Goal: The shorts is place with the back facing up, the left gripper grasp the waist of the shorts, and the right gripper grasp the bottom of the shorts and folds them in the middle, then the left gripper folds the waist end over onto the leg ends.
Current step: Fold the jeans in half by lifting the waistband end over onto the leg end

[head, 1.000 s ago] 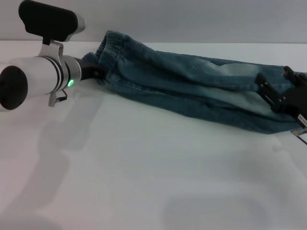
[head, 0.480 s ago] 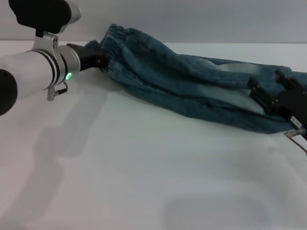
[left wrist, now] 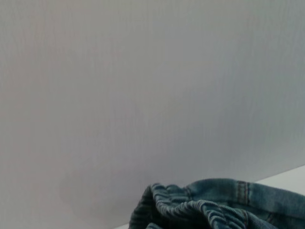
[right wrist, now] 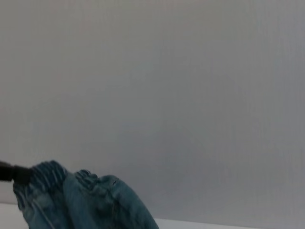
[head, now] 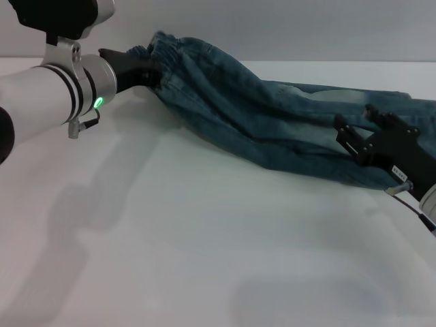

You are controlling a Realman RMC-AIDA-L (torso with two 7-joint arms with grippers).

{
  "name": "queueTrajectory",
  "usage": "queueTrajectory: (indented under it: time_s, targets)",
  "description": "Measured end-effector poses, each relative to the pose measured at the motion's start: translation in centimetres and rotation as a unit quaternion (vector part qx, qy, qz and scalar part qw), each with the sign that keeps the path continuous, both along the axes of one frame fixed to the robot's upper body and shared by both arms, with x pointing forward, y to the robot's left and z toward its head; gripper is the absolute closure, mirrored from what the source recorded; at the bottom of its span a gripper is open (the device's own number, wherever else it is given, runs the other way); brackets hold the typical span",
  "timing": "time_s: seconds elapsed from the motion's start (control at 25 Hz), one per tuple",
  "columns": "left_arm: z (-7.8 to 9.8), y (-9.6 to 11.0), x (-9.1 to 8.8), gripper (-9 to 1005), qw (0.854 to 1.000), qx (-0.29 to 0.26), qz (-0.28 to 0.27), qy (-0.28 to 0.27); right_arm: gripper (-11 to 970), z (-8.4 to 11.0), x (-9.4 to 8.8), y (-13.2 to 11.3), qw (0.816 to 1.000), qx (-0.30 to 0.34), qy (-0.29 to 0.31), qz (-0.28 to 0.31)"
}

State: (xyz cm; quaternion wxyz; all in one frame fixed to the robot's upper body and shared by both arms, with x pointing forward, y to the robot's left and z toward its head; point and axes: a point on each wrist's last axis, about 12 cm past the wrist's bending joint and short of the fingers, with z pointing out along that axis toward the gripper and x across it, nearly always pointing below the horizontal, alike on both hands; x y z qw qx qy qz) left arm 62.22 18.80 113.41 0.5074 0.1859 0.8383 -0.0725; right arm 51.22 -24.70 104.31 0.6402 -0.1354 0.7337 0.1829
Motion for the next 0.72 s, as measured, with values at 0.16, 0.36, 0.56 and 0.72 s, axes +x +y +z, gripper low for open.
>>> queueTrajectory:
  time_s: [0.16,0.36,0.56,0.72]
  targets:
    - [0.7,-0.3,-0.4,957,1.0,-0.002,-0.007,-0.002,325,-0.1,-0.1,0.1,1.0,-0.016,-0.005,0.005]
    - [1.3,-1.0,-1.0,957,1.0,-0.004,-0.021,-0.011,637,-0.2,0.0,0.2,1.0,-0.02,-0.003,0.007]
    - [1.8,-1.4,-1.6,957,0.999,-0.007,-0.031,-0.017,810,-0.5,0.4,0.2,1.0,-0.024,0.003,0.01]
    - [2.3,-1.7,-2.1,957,0.999,-0.011,-0.038,-0.021,870,-0.7,1.4,0.4,0.999,-0.031,0.011,0.015]
